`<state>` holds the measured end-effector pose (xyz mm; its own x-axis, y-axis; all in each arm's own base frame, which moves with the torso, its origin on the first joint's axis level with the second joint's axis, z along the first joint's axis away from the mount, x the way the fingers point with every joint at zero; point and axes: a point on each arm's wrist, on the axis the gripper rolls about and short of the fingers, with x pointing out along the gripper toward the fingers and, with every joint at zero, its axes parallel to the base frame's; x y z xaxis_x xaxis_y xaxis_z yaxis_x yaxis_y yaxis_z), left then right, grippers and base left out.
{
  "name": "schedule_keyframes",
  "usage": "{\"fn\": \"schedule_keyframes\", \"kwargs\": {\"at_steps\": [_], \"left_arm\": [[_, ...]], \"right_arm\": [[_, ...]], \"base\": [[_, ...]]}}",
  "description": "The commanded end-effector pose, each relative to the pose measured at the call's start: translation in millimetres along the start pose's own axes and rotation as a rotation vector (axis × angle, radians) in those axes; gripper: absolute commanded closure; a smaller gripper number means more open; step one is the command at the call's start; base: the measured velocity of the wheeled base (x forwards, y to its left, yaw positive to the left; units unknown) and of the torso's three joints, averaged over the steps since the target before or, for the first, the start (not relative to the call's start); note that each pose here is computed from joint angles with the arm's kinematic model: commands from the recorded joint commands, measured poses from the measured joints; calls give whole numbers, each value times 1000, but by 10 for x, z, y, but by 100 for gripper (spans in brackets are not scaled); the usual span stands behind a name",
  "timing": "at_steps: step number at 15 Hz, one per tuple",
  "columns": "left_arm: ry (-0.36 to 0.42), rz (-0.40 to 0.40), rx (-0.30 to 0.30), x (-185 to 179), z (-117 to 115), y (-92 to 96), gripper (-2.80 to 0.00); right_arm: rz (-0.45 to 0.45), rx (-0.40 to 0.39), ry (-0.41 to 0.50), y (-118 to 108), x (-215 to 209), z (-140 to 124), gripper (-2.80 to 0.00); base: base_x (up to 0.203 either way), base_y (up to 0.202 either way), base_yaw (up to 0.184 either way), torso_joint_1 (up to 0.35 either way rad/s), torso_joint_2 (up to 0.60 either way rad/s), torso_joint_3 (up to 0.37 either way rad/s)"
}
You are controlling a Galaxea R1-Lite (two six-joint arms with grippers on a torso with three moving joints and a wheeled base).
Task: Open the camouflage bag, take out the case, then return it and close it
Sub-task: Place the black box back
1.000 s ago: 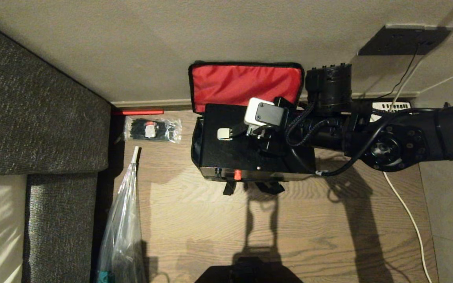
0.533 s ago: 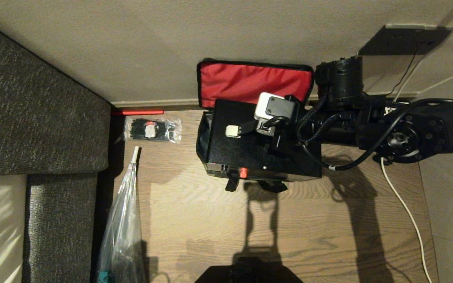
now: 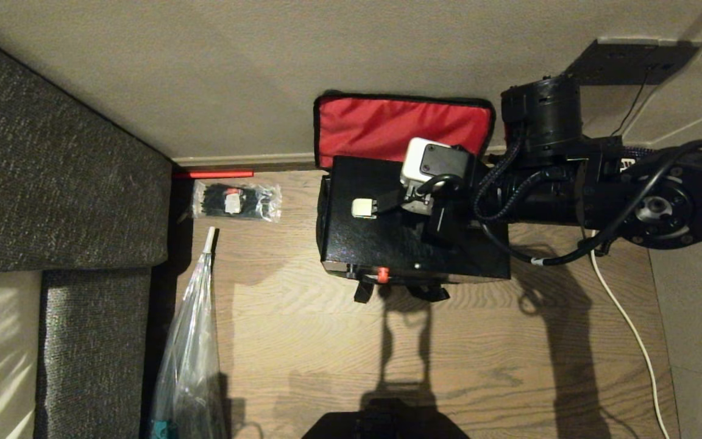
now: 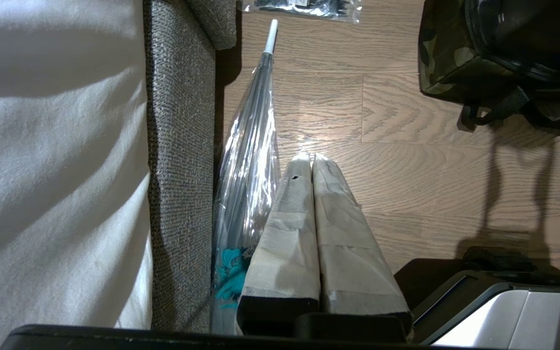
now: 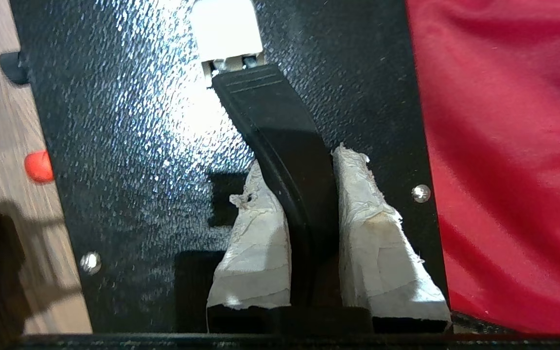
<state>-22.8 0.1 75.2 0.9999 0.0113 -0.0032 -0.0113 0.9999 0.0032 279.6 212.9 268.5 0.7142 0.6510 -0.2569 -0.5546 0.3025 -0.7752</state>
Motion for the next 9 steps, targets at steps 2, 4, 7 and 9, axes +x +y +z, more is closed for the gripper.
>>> {"fn": "schedule_keyframes", "kwargs": {"at_steps": [2, 4, 7, 9], "left_arm": [[0, 1, 0, 0, -10, 0, 0], [1, 1, 0, 1, -9, 0, 0], [0, 1, 0, 0, -10, 0, 0], [1, 1, 0, 1, -9, 0, 0]], "right_arm": [[-14, -1, -11, -29, -3, 30, 0], [-14, 1, -7, -13, 66, -9, 0], [-49, 0, -15, -14, 210, -75, 0], [-49, 2, -6, -18, 258, -119, 0]], "base": [[0, 0, 0, 0, 0, 0], [0, 0, 0, 0, 0, 0], [0, 0, 0, 0, 0, 0], [0, 0, 0, 0, 0, 0]]}}
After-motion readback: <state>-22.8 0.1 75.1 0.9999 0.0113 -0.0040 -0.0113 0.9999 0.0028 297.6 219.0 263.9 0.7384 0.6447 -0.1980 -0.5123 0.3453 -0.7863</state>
